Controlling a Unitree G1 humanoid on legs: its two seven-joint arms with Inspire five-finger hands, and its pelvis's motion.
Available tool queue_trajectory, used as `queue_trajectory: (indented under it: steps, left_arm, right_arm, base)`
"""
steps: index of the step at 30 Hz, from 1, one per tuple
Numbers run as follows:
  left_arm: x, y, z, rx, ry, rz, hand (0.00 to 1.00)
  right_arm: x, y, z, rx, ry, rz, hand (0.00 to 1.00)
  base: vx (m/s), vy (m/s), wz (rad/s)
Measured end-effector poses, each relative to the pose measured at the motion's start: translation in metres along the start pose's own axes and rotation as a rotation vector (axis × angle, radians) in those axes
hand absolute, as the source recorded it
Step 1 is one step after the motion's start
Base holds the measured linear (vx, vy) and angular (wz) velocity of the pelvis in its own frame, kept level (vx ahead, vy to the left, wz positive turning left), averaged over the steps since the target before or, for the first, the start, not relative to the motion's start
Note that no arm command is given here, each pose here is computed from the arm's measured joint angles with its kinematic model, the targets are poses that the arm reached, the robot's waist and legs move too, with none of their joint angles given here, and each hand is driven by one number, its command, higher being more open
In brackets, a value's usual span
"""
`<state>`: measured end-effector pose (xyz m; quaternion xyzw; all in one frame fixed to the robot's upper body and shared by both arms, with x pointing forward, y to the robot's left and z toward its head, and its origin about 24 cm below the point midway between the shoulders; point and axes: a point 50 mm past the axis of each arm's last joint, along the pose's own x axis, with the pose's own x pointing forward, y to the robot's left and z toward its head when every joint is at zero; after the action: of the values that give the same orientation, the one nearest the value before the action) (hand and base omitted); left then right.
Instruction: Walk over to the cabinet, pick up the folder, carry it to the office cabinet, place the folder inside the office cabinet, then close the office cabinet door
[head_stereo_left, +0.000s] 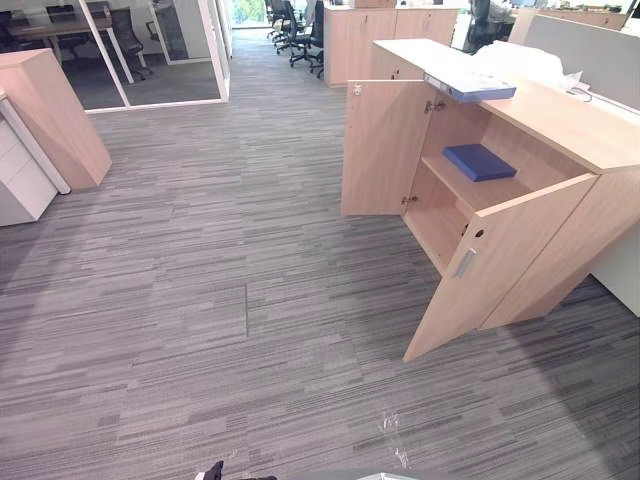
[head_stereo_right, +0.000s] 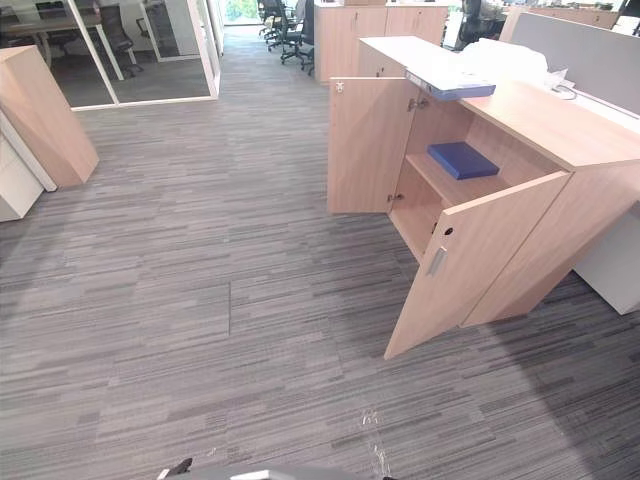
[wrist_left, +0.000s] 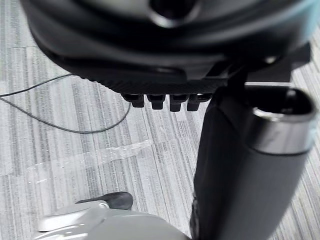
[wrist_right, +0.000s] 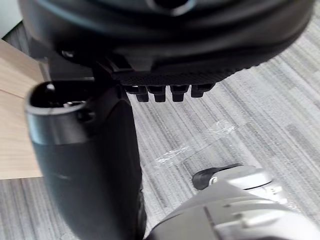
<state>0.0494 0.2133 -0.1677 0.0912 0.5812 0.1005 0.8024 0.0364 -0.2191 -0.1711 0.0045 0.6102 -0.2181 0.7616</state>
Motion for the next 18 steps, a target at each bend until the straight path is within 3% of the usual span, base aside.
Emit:
queue_trajectory:
  steps: [18]
  left_arm:
    - [0.0015,0.0008,0.0013,-0.067,0.012,-0.041,1.00]
  right_arm:
    - [0.0009,0.0037,0.0085,0.004,-0.016,0.024,1.00]
  base:
    - [-0.01,-0.013,0.00]
